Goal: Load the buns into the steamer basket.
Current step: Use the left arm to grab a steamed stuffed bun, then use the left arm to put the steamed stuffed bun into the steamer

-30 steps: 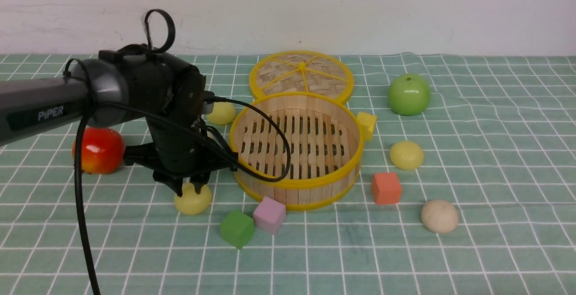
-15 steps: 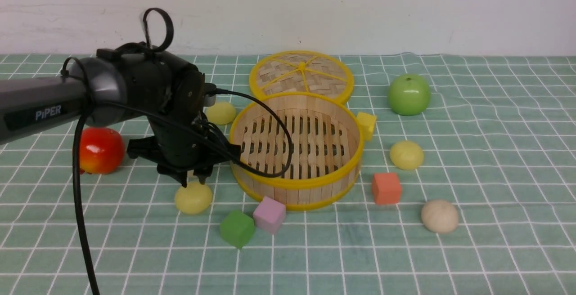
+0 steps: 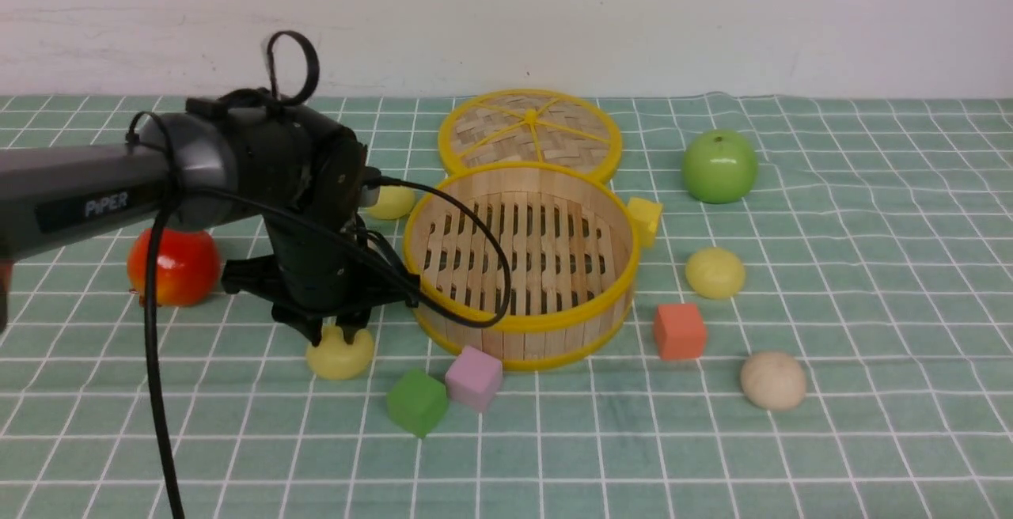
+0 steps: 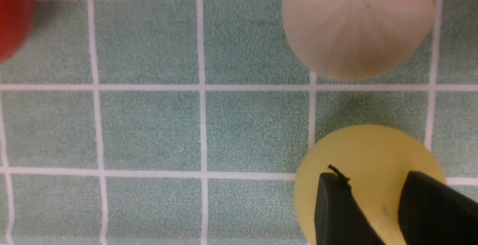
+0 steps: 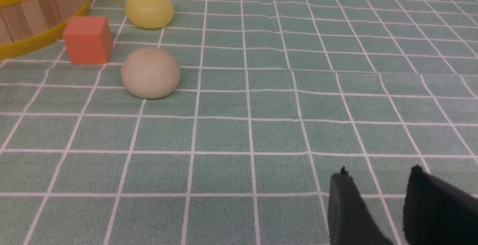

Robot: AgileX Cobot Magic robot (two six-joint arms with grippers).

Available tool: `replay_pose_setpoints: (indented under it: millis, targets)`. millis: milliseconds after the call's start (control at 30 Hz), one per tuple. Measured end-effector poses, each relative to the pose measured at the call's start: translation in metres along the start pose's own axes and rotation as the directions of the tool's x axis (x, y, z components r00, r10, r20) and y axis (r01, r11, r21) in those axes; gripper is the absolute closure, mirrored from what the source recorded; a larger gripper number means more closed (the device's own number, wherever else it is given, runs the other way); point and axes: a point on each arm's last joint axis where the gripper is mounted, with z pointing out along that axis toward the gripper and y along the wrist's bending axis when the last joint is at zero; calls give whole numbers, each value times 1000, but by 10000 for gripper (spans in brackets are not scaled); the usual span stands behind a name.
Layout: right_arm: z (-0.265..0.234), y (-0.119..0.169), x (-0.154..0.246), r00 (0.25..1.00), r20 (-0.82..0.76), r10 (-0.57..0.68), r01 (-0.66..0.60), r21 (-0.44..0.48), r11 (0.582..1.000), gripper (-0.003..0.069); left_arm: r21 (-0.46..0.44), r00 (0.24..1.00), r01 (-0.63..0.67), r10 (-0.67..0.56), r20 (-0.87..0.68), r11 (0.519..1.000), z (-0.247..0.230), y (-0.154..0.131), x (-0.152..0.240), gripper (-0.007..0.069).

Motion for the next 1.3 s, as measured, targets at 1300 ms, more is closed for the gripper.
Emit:
replay_pose_setpoints:
  millis: [1300]
  targets:
    - [0,0,0,1000,0,0,0,0,1000,421,442,972,-24,-83,221,896,-56,-41,-45,638]
